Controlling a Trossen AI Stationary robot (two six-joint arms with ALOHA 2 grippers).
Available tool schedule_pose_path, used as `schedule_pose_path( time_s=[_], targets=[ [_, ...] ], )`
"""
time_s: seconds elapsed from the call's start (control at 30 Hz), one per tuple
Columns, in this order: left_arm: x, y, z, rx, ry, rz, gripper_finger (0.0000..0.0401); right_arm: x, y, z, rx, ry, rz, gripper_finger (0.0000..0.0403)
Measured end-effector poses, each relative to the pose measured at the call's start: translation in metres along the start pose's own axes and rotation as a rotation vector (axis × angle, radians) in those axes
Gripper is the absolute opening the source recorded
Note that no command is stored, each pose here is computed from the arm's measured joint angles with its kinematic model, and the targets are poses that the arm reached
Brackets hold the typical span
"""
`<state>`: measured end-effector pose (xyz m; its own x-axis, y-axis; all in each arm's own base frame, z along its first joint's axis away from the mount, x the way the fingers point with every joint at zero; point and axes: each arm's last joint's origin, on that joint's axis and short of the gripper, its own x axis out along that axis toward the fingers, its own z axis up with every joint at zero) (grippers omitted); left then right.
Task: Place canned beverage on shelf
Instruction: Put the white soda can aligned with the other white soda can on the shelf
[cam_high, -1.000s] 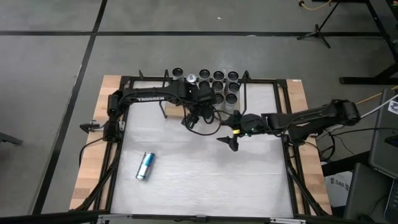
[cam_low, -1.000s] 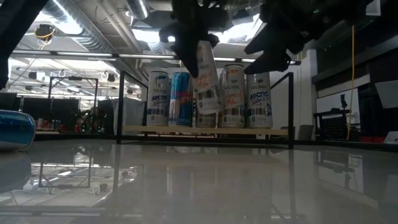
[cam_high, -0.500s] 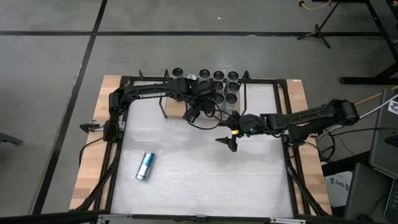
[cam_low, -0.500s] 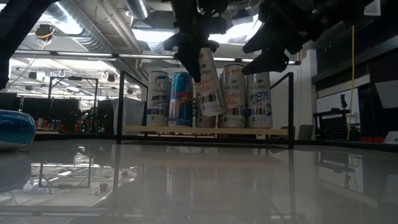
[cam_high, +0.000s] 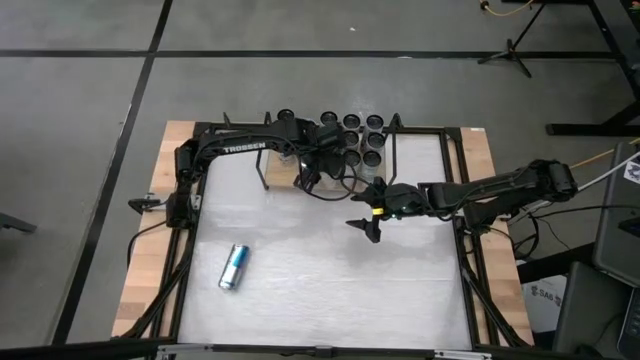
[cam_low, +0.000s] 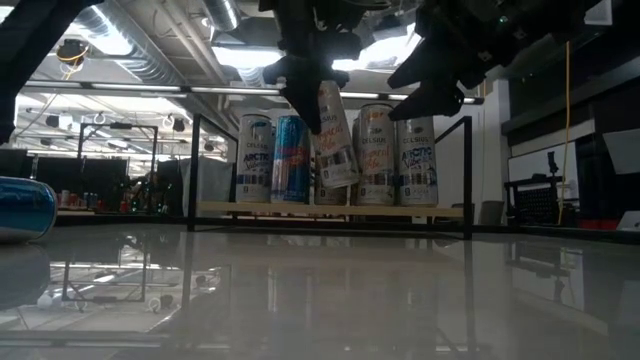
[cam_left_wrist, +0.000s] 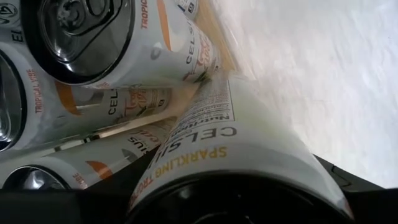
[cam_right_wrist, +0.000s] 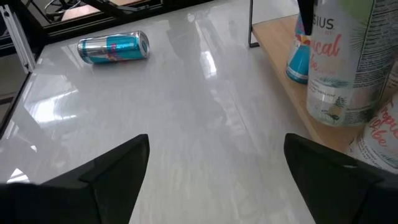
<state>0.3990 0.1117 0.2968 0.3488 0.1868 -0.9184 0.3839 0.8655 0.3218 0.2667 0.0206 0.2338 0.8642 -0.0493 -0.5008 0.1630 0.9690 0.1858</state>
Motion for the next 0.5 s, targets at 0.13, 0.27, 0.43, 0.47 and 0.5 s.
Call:
schedule_pose_path(
  time_s=[0.13,0.27,0.43,0.47,0.5],
  targets=[
    [0.000,0.000,0.000,0.002,0.000,0.000,0.0243,0.001,0.000,-0.001,-0.001,0.002,-0.004,0.0363],
    [0.000,0.000,0.000,0.002,0.000,-0.001,0.0243,0.006,-0.001,-0.003,-0.004,0.003,-0.050,0.0363],
    [0.000,-0.001,0.000,0.002,0.004,-0.004,0.0243,0.014,-0.002,-0.003,-0.001,-0.027,-0.081,0.0363],
    [0.000,-0.001,0.000,0.002,0.004,-0.004,0.0243,0.016,-0.001,-0.003,-0.001,-0.033,-0.085,0.0363],
    [0.000,-0.001,0.000,0.002,0.004,-0.005,0.0243,0.019,-0.001,-0.003,0.000,-0.042,-0.087,0.0363]
  ],
)
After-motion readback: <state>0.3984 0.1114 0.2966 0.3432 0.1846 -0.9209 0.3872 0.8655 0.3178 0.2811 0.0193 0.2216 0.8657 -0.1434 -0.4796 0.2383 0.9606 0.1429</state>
